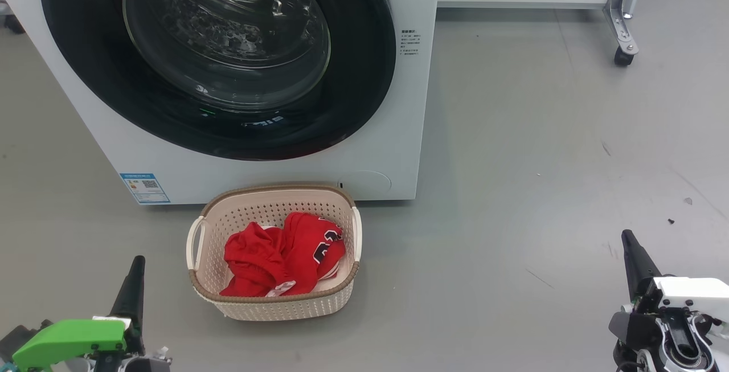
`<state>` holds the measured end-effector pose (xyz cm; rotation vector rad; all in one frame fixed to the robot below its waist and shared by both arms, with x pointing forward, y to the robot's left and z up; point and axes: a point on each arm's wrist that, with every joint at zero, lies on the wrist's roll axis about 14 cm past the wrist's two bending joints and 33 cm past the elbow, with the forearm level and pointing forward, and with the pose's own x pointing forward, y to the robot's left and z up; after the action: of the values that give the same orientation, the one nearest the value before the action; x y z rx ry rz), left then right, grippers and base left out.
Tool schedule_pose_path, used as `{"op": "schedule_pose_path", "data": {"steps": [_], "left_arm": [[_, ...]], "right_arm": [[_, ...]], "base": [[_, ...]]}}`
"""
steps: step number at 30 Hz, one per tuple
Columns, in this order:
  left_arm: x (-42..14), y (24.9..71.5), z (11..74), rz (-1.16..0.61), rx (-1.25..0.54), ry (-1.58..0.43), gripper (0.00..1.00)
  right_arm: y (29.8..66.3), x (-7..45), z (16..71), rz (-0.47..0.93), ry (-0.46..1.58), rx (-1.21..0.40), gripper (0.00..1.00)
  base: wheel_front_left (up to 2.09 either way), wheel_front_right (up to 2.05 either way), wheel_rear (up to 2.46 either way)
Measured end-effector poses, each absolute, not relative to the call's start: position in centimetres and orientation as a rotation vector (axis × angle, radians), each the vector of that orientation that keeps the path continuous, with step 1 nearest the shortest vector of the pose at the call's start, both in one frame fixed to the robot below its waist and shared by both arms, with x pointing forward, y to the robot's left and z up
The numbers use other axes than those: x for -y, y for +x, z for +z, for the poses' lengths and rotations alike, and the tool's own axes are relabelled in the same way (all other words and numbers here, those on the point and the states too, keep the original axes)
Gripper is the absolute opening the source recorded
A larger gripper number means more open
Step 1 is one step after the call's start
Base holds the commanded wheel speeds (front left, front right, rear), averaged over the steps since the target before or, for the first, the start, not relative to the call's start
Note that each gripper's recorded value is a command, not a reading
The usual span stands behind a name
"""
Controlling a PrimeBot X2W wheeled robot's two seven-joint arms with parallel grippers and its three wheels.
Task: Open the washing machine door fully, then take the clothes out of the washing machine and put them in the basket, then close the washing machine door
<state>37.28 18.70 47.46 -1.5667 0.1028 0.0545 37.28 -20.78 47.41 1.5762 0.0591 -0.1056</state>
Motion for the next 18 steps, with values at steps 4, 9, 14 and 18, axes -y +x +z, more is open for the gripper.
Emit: {"op": "schedule_pose_path", "data": {"steps": [4, 9, 14, 18], "left_arm": [[-18.68, 37.47, 47.72, 0.048, -0.097, -1.567, 0.00], [-18.68, 37.47, 47.72, 0.048, -0.097, -1.568, 0.00], [-18.68, 37.48, 47.73, 0.048, -0.097, -1.568, 0.00], [-18.68, 37.48, 47.73, 0.048, -0.097, -1.568, 0.00]], "right_arm": [[37.30, 20.77, 47.45, -0.104, 1.577, -0.058, 0.00], [37.31, 20.77, 47.48, -0.103, 1.577, -0.057, 0.00], [37.32, 20.77, 47.50, -0.103, 1.577, -0.057, 0.00], [37.33, 20.76, 47.52, -0.102, 1.577, -0.057, 0.00]], "base": [[0.00, 0.00, 0.00], [0.00, 0.00, 0.00], [0.00, 0.00, 0.00], [0.00, 0.00, 0.00]]}}
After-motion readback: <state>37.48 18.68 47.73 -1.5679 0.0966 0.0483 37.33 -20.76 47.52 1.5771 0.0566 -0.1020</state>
